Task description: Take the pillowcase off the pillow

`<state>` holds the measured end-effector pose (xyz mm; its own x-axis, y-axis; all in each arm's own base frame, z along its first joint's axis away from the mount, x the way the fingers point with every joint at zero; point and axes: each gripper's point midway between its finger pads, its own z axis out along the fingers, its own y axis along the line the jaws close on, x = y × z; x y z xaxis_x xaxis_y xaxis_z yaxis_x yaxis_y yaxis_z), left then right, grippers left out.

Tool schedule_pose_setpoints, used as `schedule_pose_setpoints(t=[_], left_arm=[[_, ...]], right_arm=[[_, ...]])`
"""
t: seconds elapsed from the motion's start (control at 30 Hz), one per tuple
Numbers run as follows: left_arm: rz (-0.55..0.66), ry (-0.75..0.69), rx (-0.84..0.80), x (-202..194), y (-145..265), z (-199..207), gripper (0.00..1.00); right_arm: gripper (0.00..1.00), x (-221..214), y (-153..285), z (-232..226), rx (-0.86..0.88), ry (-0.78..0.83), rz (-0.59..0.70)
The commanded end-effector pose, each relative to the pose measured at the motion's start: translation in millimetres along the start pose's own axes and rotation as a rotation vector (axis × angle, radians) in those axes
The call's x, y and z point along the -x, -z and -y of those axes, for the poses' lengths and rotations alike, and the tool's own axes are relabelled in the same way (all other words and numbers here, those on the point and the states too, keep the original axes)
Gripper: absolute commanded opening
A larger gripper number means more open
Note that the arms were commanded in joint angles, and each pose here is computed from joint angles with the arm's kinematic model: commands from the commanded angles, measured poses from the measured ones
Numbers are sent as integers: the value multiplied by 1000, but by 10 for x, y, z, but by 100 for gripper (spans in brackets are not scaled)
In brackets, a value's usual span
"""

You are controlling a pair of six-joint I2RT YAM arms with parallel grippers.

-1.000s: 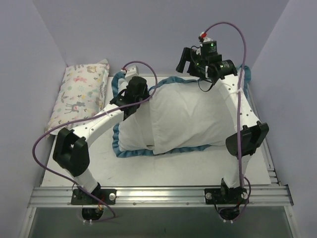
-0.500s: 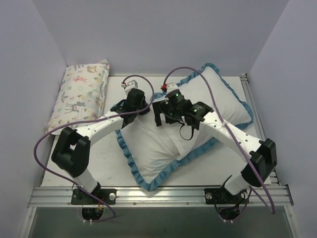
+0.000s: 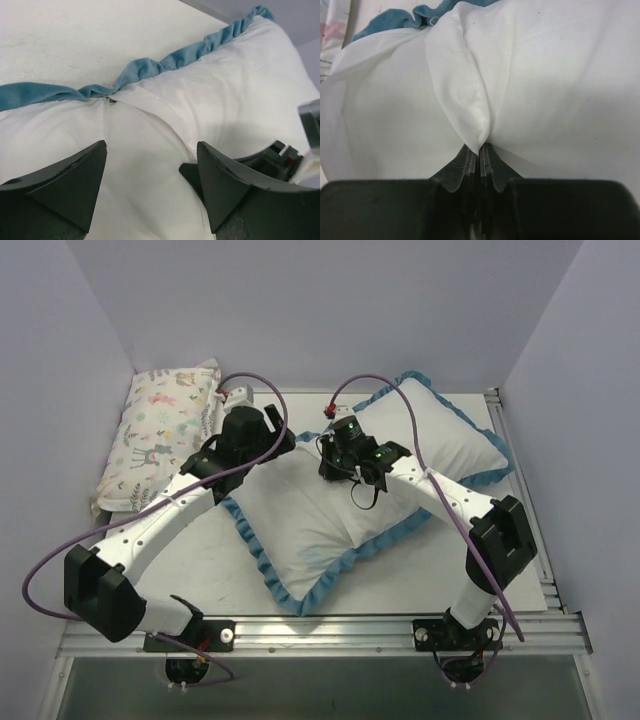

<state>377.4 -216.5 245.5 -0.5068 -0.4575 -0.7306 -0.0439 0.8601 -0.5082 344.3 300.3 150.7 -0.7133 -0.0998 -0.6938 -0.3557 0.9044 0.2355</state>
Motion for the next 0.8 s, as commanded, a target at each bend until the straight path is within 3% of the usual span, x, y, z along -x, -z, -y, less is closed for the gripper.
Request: schedule_pose_setpoints(t=[0.0,0.1,0.3,0.5,0.67,0.7,0.77], left_arm=[[52,24,64,162,388,-167,82],[34,52,46,22,511,-193,83],[-101,28,28,-425,252,-82,90],[-210,22,20,-814,67,-149,89],[-227,35,27,-943,239,-332,67],[-228,33,37,-949,290,-384,56],[-224,30,48,-949,414,-514,44]], right_arm=[[0,-303,-153,41,31,-96,-102],[0,-241,-187,25,44,-147,-69],[0,-116,-225,42,19,-203,7],[0,136,-211,416,-63,-281,82],[0,364,-146,864,-163,-359,154],[0,382,-137,911,-175,-363,161],[0,435,-112,1030,-204,-386,181]])
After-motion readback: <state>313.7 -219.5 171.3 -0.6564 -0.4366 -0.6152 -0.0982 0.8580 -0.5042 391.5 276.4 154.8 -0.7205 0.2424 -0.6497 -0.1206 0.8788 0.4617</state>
